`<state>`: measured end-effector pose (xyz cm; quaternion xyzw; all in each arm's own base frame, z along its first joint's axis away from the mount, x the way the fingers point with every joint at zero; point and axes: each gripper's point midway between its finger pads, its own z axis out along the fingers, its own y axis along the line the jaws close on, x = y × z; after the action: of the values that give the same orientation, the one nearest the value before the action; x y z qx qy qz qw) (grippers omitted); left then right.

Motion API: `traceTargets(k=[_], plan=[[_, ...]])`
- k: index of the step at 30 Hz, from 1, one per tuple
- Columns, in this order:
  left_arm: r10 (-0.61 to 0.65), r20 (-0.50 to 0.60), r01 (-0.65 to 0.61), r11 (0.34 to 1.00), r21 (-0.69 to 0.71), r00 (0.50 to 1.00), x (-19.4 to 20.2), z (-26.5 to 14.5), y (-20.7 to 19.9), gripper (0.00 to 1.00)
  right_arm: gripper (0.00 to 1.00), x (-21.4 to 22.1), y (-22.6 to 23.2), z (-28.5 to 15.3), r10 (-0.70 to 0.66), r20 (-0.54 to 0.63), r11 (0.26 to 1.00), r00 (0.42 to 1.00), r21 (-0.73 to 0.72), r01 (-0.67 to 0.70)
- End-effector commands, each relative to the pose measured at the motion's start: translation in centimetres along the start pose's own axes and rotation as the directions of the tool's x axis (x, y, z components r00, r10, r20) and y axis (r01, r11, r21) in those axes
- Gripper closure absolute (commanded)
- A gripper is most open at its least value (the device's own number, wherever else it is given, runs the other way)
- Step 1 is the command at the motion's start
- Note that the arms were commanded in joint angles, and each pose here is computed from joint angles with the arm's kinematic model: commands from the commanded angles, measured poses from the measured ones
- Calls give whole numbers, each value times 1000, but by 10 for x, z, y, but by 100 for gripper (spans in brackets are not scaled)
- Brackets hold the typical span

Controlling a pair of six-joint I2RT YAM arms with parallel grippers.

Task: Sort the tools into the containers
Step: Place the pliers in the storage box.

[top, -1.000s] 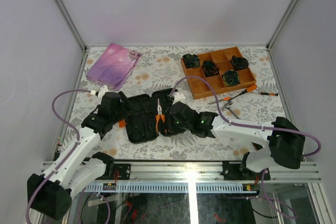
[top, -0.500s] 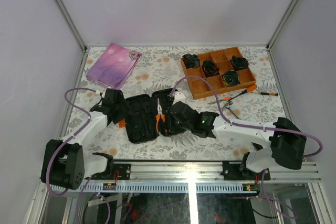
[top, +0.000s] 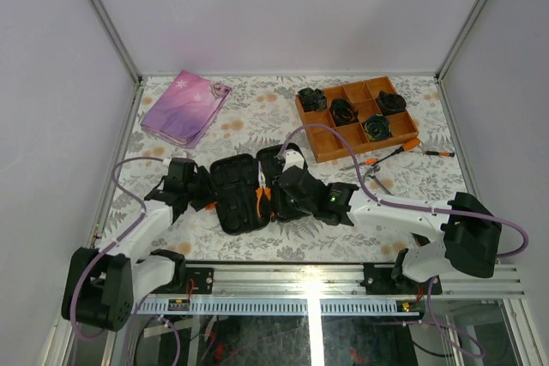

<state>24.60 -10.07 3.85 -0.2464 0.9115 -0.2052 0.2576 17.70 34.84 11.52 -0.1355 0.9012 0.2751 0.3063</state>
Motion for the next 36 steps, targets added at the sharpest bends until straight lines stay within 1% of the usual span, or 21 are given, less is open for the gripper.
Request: traceTargets(k=[1, 4, 6, 8, 11, 14, 16, 19, 21, 22, 26, 31, 36], plan=[[-19, 12, 17, 986, 165, 1000, 7, -20, -29, 53, 100, -21, 15, -2, -12, 68, 999, 998, -42, 15], [-21, 48, 11, 977, 213, 999, 5, -32, -36, 53, 100, -17, 15, 3, -46, 40, 998, 998, -34, 48], [-20, 62, 7, 979, 204, 998, 4, -35, -33, 53, 100, -15, 19, 6, -72, 22, 996, 997, -47, 73], [-21, 82, 8, 987, 159, 996, 1, -36, -25, 53, 100, -14, 23, 8, -98, 4, 993, 995, -61, 98], [-45, 118, 36, 996, 78, 992, -8, -33, -13, 48, 100, -14, 31, 13, -126, -22, 989, 992, -85, 123], [-56, 147, 51, 998, 38, 988, -16, -30, -9, 48, 100, -13, 38, 20, -133, -51, 986, 990, -104, 127], [-55, 158, 50, 998, 40, 986, -21, -25, -10, 51, 100, -11, 43, 27, -136, -74, 986, 988, -112, 127], [-45, 145, 37, 998, 60, 988, -21, -17, -15, 57, 100, -6, 44, 41, -132, -117, 988, 984, -101, 120], [-41, 135, 31, 997, 72, 990, -20, -13, -17, 62, 100, -4, 43, 50, -121, -137, 990, 983, -92, 109], [-31, 127, 21, 997, 80, 991, -19, -9, -18, 66, 100, -5, 43, 58, -104, -147, 991, 984, -103, 90], [-20, 115, 10, 997, 82, 993, -15, -8, -16, 72, 100, -7, 37, 67, -90, -161, 992, 983, -98, 75], [-26, 97, 14, 992, 122, 995, -6, -10, -18, 77, 100, -5, 26, 72, -78, -179, 995, 981, -79, 64], [-40, 65, 30, 988, 151, 997, 5, -11, -18, 82, 100, -5, 32, 77, -103, -201, 991, 974, -104, 84]])
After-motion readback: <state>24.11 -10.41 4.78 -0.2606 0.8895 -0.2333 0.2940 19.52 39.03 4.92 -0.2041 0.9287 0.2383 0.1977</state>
